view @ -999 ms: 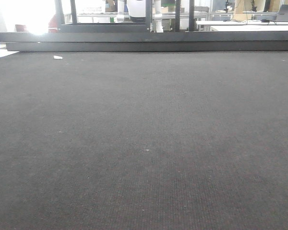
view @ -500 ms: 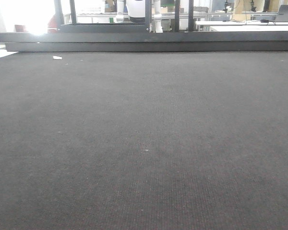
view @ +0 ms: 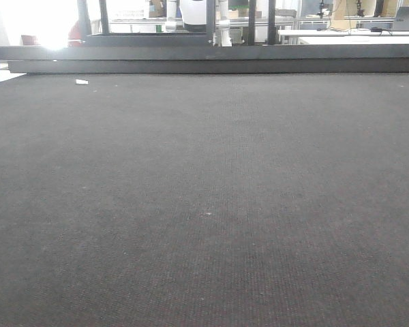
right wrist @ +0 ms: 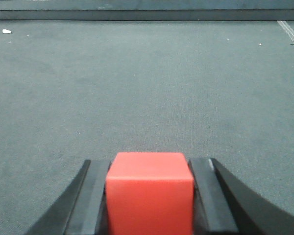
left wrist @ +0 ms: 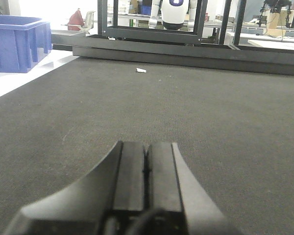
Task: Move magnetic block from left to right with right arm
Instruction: 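Hold the red cube raised in the right gripper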
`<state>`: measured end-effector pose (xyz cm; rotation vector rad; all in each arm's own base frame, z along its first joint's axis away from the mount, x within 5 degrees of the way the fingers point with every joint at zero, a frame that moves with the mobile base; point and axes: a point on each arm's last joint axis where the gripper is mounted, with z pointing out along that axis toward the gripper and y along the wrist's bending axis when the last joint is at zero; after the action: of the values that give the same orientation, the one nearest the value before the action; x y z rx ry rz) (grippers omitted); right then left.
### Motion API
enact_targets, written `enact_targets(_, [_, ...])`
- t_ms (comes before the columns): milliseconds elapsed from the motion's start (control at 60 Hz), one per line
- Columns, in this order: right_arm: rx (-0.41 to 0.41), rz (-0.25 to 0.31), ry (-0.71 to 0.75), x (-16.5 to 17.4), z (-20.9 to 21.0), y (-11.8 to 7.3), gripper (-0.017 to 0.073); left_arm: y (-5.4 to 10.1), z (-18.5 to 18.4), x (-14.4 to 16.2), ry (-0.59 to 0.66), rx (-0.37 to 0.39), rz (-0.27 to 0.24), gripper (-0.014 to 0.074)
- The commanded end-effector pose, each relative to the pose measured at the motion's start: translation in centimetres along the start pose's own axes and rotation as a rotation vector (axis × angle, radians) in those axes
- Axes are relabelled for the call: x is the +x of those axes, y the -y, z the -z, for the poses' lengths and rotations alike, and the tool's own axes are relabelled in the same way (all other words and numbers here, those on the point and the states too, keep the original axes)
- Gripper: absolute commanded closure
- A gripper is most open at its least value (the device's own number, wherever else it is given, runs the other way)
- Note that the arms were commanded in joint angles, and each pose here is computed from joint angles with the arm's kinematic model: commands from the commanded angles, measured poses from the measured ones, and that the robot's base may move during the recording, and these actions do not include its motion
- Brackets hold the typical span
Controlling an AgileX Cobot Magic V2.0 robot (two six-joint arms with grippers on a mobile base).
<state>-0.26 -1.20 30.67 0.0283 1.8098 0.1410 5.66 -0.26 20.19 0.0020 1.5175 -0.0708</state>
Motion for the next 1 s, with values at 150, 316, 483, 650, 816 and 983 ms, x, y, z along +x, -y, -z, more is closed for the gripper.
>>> enact_targets(150, [0.001,0.027,0.094,-1.48,0.33,-0.11,0.0397,0.03,0.13,-0.73,0.099,0.003,0.004,0.0710])
enact_targets(316, [0.001,0.027,0.094,-1.48,0.33,-0.11,0.0397,0.03,0.13,-0.73,0.099,0.003,0.004,0.0710])
enact_targets(483, [0.001,0.027,0.094,-1.48,0.33,-0.11,0.0397,0.03,0.13,-0.73,0.099,0.003,0.004,0.0710])
enact_targets(650, [0.001,0.027,0.094,-1.48,0.33,-0.11,0.0397,0.03,0.13,-0.73,0.099,0.003,0.004,0.0709])
enact_targets(816, [0.001,0.027,0.094,-1.48,0.33,-0.11,0.0397,0.03,0.13,-0.73,0.099,0.003,0.004,0.0710])
enact_targets(983, [0.001,0.027,0.094,-1.48,0.33,-0.11,0.0397,0.02,0.12,-0.64,0.096,0.003,0.004,0.0709])
